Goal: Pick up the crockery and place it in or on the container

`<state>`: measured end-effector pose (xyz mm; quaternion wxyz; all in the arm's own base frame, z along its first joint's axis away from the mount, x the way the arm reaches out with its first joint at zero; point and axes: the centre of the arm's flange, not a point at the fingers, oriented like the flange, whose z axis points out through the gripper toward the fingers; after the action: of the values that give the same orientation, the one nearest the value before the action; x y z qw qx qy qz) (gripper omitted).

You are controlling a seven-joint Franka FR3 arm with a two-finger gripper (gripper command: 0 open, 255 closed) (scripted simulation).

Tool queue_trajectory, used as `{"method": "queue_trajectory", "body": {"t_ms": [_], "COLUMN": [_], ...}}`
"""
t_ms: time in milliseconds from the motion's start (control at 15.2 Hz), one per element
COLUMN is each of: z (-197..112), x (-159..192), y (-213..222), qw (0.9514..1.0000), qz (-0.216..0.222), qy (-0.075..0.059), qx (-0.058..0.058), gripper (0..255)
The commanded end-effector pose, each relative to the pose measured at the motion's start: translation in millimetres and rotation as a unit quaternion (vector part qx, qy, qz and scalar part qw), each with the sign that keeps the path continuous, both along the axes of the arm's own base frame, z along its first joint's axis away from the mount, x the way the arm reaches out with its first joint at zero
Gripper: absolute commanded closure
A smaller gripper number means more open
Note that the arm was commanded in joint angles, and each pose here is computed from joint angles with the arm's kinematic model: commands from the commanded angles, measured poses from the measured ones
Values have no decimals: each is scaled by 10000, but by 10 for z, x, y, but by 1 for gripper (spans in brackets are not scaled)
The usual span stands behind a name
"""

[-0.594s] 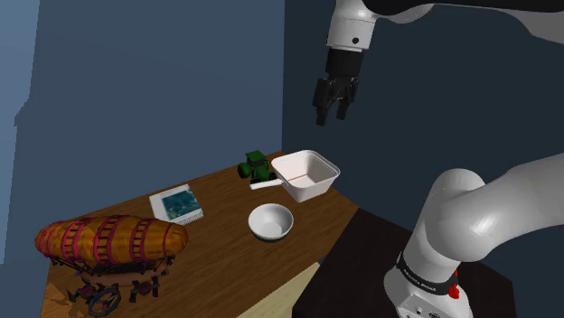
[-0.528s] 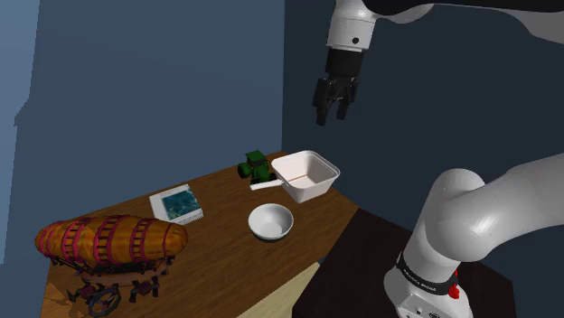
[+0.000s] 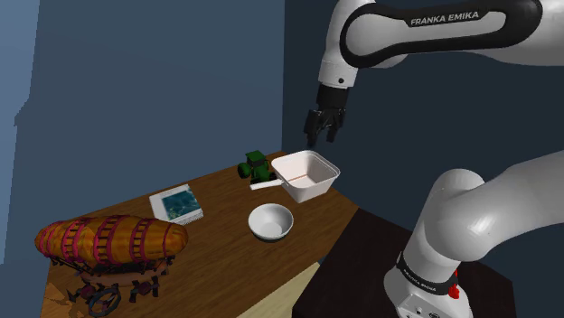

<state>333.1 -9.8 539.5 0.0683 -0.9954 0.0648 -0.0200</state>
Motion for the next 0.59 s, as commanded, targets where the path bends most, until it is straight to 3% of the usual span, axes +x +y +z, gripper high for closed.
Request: {"method": "queue_trajectory", "body": {"t_ms": [0,528], "z": [-269,-1252], "x": [65,374], "y": [-67,-316], "qw": [10000,9996], "qz": [-36,-172], "qy": [-43,-161], "qx": [32,172], "gripper": [0,0]}}
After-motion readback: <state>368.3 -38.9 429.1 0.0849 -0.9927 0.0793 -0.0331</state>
